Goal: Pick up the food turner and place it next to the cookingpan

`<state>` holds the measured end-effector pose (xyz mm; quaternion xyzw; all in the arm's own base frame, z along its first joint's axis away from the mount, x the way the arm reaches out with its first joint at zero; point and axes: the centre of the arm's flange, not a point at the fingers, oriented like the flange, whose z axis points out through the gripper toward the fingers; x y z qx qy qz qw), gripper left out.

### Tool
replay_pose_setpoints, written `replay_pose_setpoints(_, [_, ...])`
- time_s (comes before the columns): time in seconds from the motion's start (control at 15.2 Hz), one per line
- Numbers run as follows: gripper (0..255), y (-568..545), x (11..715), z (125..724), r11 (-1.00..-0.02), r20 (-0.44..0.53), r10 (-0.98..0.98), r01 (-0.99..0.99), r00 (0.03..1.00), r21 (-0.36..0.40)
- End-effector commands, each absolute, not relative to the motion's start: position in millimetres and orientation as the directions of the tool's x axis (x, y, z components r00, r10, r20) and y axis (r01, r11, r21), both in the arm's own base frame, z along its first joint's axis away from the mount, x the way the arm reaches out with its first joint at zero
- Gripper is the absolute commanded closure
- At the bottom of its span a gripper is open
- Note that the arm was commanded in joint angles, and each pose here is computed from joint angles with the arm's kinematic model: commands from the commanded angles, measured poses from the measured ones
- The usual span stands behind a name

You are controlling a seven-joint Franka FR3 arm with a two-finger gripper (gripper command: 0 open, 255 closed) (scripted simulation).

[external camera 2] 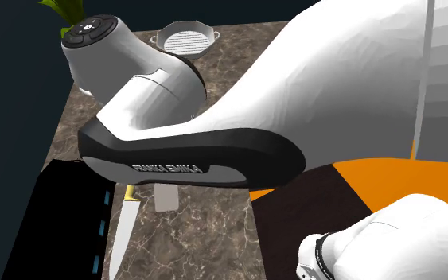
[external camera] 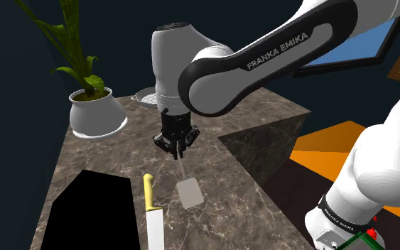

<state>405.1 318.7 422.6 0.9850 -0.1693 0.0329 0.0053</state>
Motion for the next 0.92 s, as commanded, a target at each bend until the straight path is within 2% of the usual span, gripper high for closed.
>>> replay_pose_setpoints(0.0, [255, 319.0, 406.0, 433.5, -0.943, 0.066, -0.333, -0.334, 0.941, 0.0])
replay_pose_setpoints(0.26, [255, 319.0, 406.0, 453.1, -0.943, 0.066, -0.333, -0.334, 0.941, 0.0])
replay_pose_setpoints(0.86, [255, 236.7, 491.8, 453.2, -0.943, 0.066, -0.333, -0.334, 0.941, 0.0])
